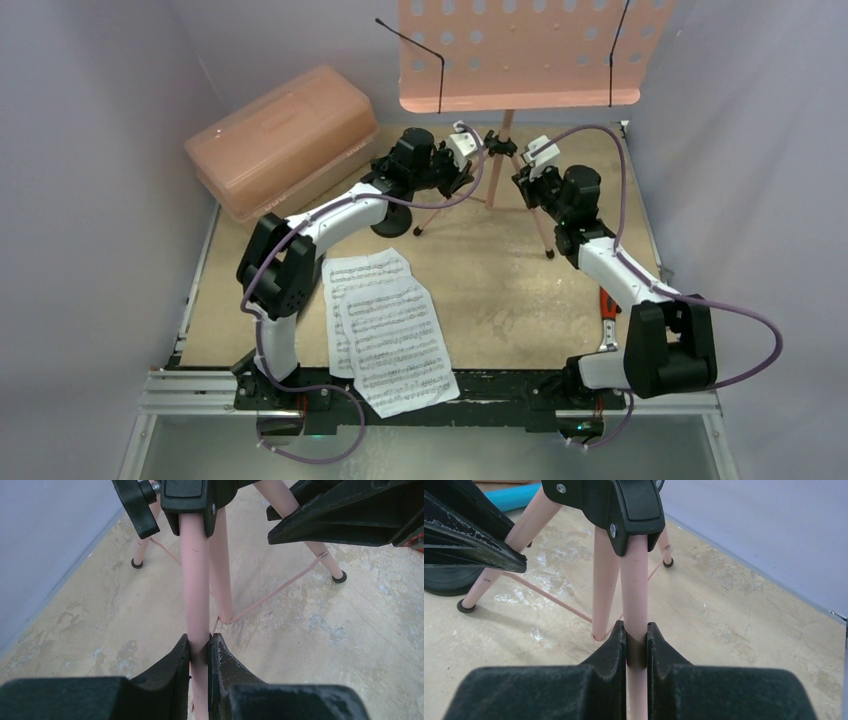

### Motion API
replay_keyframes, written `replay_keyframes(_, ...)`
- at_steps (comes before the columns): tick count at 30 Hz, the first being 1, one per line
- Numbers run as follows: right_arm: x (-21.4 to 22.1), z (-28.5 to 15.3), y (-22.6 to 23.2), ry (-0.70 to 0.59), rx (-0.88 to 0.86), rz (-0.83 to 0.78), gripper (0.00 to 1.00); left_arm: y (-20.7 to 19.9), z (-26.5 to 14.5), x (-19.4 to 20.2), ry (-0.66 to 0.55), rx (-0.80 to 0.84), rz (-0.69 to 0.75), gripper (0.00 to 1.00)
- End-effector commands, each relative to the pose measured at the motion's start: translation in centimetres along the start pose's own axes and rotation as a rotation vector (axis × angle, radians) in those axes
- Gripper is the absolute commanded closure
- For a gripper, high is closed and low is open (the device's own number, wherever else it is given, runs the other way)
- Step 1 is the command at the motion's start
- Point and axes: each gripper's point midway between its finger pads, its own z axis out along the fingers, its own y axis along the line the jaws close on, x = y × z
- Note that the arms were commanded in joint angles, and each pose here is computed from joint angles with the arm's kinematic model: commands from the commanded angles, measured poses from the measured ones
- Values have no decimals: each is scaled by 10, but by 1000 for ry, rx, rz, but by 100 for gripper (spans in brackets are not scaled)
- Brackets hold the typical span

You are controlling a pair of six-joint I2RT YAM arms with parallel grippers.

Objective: Set up the instrument practice props

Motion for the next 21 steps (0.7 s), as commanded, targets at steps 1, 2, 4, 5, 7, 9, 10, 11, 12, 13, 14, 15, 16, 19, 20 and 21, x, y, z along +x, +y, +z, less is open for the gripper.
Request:
replay_keyframes(1, -24, -14, 27, -59, -112, 38, 100, 4, -20, -12, -12, -32, 4, 100)
replay_keyframes(2, -25, -16, 29, -60, -121, 39, 100, 3, -23, -13, -13, -31, 1, 100)
replay_keyframes(4, -26, -20, 33, -61, -140, 44, 100, 0, -27, -9, -6, -27, -5, 100)
replay_keyframes(5, -27, -22, 35, -60, -147, 49, 100, -1, -29, -9, -5, -26, -8, 100)
replay_keyframes(7, -28, -26, 39, -60, -162, 60, 100, -3, -33, -7, -1, -27, -13, 100)
replay_keyframes(9, -30, -31, 43, -66, -176, 68, 100, -3, -38, -4, 5, -38, -17, 100)
replay_keyframes(10, -30, -33, 46, -70, -187, 73, 100, -4, -40, -3, 7, -41, -19, 100)
replay_keyframes(11, -30, -35, 48, -72, -197, 76, 100, -4, -42, -1, 10, -45, -19, 100)
replay_keyframes(12, -29, -37, 51, -71, -207, 81, 100, -5, -43, 1, 16, -46, -21, 100)
replay_keyframes(13, -29, -39, 53, -69, -216, 87, 100, -5, -44, 2, 19, -48, -21, 100)
replay_keyframes(14, -28, -41, 56, -67, -225, 92, 100, -6, -45, 4, 23, -49, -23, 100)
replay_keyframes(15, -27, -43, 58, -65, -232, 97, 100, -5, -46, 5, 25, -51, -25, 100)
replay_keyframes(16, -26, -45, 61, -62, -240, 102, 100, -6, -47, 5, 26, -50, -25, 100)
replay_keyframes(19, -23, -50, 65, -57, -250, 111, 100, -6, -48, 8, 33, -50, -28, 100)
replay_keyframes(20, -22, -52, 66, -56, -249, 112, 100, -7, -48, 7, 32, -49, -25, 100)
replay_keyframes(21, -21, -53, 66, -55, -249, 113, 100, -6, -48, 6, 31, -49, -25, 100)
